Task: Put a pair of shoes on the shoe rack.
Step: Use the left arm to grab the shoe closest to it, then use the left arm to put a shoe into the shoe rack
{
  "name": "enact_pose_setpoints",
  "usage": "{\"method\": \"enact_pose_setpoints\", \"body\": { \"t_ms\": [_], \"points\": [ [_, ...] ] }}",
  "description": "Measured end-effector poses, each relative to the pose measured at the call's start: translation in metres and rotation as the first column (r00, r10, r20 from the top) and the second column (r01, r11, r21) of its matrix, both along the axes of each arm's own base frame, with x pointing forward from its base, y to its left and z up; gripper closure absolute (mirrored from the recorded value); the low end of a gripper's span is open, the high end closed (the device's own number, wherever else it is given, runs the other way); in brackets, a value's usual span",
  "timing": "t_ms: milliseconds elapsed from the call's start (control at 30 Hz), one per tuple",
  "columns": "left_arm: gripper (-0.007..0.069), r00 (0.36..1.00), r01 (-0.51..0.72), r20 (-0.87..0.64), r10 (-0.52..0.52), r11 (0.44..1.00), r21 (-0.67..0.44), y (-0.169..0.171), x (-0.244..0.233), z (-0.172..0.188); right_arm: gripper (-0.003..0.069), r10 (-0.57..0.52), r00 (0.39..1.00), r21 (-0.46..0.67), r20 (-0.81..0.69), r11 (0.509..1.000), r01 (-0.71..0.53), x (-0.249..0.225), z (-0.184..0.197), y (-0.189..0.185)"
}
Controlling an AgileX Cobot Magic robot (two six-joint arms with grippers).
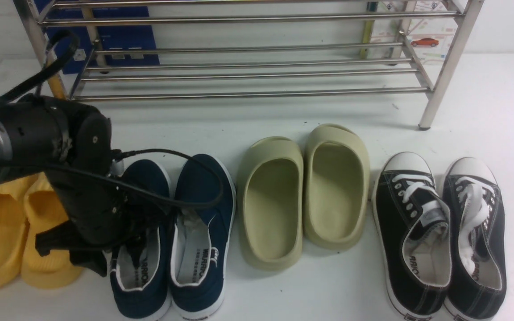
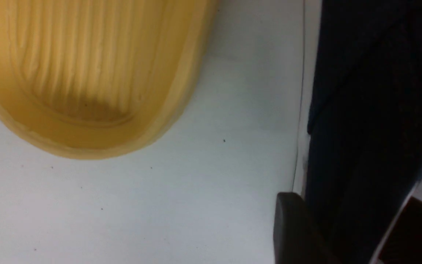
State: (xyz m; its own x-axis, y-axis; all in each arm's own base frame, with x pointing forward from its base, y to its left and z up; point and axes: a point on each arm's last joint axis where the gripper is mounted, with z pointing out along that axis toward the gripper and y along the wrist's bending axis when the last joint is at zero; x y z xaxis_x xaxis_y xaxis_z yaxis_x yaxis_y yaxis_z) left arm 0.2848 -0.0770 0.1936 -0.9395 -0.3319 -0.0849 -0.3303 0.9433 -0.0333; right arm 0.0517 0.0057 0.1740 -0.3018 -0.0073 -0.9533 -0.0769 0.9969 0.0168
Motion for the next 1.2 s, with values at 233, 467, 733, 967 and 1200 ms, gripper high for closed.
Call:
{"method": "enact_pose_setpoints", "body": {
  "t_ms": [233,467,733,967,1200],
  "points": [
    [0.0615,0.997,0.070,0.013,-0.070,0.997,0.013,0.001,-0.001,0.005,0.0419,0.000,1.000,-0.001,0.000,1.000,0.000,0.000,0.000,0.000],
    [0.0607,0.986,0.056,0.159,-0.054,0.998,-0.010,0.017,-0.010,0.044,0.0419,0.000,1.000,-0.001,0.000,1.000,0.000,0.000,0.000,0.000],
    [0.0607,0.952,0.099,0.296,-0.079,0.994,-0.054,0.032,-0.017,0.074,0.0419,0.000,1.000,-0.001,0.000,1.000,0.000,0.000,0.000,0.000],
    [0.0607,0.939,0.124,0.333,-0.089,0.989,-0.086,0.034,-0.005,0.075,0.0419,0.000,1.000,-0.001,0.000,1.000,0.000,0.000,0.000,0.000],
    [0.0607,0.930,0.142,0.355,-0.093,0.983,-0.115,0.026,0.034,0.079,0.0419,0.000,1.000,-0.001,0.000,1.000,0.000,0.000,0.000,0.000]
  ]
}}
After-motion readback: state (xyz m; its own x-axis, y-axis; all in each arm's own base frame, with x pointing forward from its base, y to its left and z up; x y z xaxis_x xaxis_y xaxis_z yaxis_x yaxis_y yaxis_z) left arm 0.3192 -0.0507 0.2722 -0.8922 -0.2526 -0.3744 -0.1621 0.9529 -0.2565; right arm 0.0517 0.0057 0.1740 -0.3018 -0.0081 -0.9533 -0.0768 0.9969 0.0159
